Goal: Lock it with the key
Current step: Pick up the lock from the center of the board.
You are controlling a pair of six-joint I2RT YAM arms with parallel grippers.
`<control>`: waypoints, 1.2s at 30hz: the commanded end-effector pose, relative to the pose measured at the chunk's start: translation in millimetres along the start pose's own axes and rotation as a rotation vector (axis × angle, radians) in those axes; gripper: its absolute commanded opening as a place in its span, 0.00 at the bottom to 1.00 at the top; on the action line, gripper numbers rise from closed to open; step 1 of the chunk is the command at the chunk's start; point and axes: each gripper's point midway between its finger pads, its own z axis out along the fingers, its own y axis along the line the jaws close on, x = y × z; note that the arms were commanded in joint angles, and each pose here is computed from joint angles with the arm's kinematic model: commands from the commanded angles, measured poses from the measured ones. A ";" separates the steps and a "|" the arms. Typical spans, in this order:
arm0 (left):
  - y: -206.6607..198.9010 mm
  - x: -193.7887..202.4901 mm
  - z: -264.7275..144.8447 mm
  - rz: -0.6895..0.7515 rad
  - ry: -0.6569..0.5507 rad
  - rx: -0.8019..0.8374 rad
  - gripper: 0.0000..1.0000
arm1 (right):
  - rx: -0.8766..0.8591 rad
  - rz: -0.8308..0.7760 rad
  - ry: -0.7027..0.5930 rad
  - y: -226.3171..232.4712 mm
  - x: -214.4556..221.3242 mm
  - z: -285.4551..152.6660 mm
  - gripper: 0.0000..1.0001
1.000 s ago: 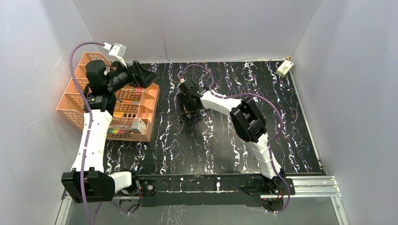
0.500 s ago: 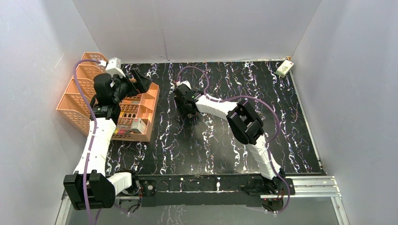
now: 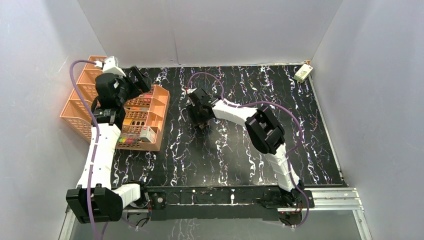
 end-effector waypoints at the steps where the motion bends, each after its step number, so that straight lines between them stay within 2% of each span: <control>1: -6.5 -43.6 -11.2 0.024 -0.096 -0.030 0.98 | -0.274 -0.093 0.118 46.5 24.7 -31.8 0.40; 3: -22.3 -39.6 -12.1 0.058 -0.082 0.070 0.98 | -0.289 -0.125 0.106 48.2 18.0 -43.9 0.39; 5: -49.4 -30.1 -18.9 0.112 -0.054 0.242 0.98 | -0.320 -0.148 0.057 51.2 10.5 -59.8 0.39; 8: -90.6 -17.2 -40.7 0.165 -0.024 0.512 0.98 | -0.429 -0.135 -0.022 63.6 9.7 -96.6 0.39; 11: -118.4 -12.5 -63.6 0.176 0.055 0.687 0.98 | -0.526 -0.108 -0.017 73.7 16.6 -140.4 0.40; 15: -130.2 3.7 -76.5 0.183 0.152 0.818 0.98 | -0.576 -0.079 -0.063 68.0 18.2 -177.0 0.40; 19: -139.3 24.8 -91.0 0.109 0.268 0.959 0.98 | -0.632 -0.038 -0.094 55.6 12.4 -206.3 0.40; 24: -138.5 50.2 -98.1 0.026 0.358 1.031 0.98 | -0.697 0.070 -0.167 28.3 -2.8 -230.7 0.40; 29: -150.2 79.1 -106.9 0.029 0.419 1.122 0.98 | -0.661 0.231 -0.174 -2.9 -9.5 -226.5 0.40; 36: -169.3 148.6 -64.7 0.022 0.491 0.965 0.98 | -0.836 0.280 -0.230 3.2 -23.9 -255.3 0.41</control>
